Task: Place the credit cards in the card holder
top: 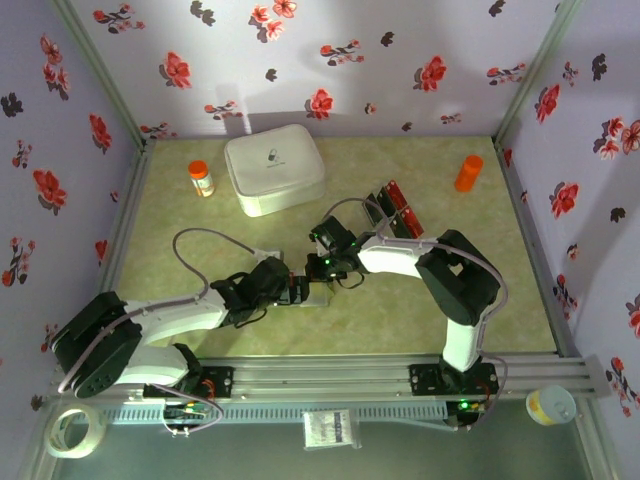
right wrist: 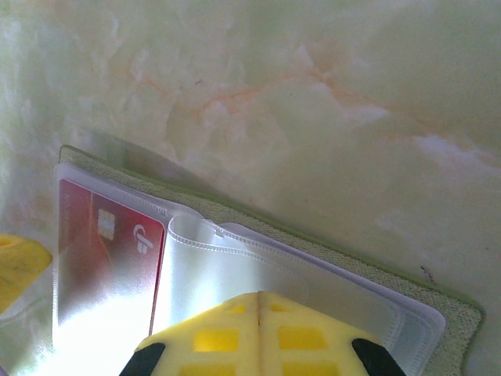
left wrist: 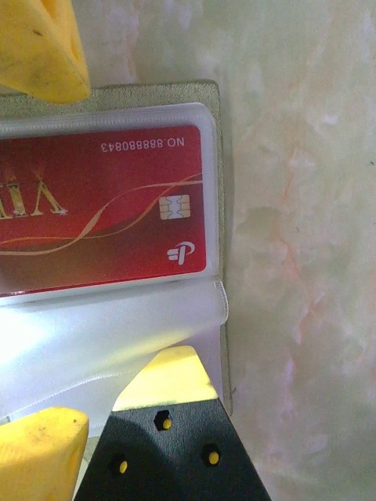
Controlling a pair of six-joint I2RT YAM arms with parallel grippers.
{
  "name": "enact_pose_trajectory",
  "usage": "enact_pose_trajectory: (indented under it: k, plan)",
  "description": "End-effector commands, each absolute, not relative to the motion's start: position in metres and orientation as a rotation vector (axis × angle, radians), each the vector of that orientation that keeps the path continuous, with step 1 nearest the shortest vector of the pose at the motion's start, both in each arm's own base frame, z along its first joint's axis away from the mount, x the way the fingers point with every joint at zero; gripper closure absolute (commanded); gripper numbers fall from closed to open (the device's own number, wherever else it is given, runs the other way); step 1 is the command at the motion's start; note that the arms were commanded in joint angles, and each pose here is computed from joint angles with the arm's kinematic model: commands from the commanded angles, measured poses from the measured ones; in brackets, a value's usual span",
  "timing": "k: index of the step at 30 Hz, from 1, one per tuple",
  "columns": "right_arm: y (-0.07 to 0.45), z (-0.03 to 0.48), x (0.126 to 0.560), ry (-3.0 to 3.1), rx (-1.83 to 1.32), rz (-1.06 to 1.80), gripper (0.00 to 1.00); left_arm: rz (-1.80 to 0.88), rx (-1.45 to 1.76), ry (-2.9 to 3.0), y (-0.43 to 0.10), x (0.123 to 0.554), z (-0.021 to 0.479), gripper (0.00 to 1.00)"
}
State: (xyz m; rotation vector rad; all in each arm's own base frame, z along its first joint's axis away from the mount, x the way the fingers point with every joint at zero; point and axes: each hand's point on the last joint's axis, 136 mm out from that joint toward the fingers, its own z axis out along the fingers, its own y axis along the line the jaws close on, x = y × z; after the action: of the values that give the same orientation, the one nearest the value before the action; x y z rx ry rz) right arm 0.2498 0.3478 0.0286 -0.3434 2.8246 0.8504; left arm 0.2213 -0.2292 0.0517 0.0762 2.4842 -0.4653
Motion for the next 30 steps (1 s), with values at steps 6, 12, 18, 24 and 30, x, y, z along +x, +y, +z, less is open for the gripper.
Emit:
enact_pose_trajectory:
  k: [6, 12, 18, 24, 30]
  plan:
    - [0.348, 0.02, 0.243, 2.86, -0.333, 0.85, 1.0, -0.399, 0.104, 2.528, -0.224, 0.213, 0.032, 0.02]
    - [0.349, 0.023, 0.244, 2.853, -0.332, 0.859, 0.98, -0.337, 0.129, 2.552, -0.22, 0.209, 0.024, 0.06]
    - [0.344, 0.041, 0.25, 2.809, -0.301, 0.863, 0.85, -0.338, 0.12, 2.552, -0.22, 0.209, 0.021, 0.09]
    - [0.333, 0.052, 0.253, 2.768, -0.231, 0.859, 0.68, -0.345, 0.118, 2.548, -0.221, 0.21, 0.022, 0.11]
    - [0.331, 0.044, 0.251, 2.775, -0.198, 0.868, 0.6, -0.346, 0.12, 2.545, -0.221, 0.21, 0.023, 0.11]
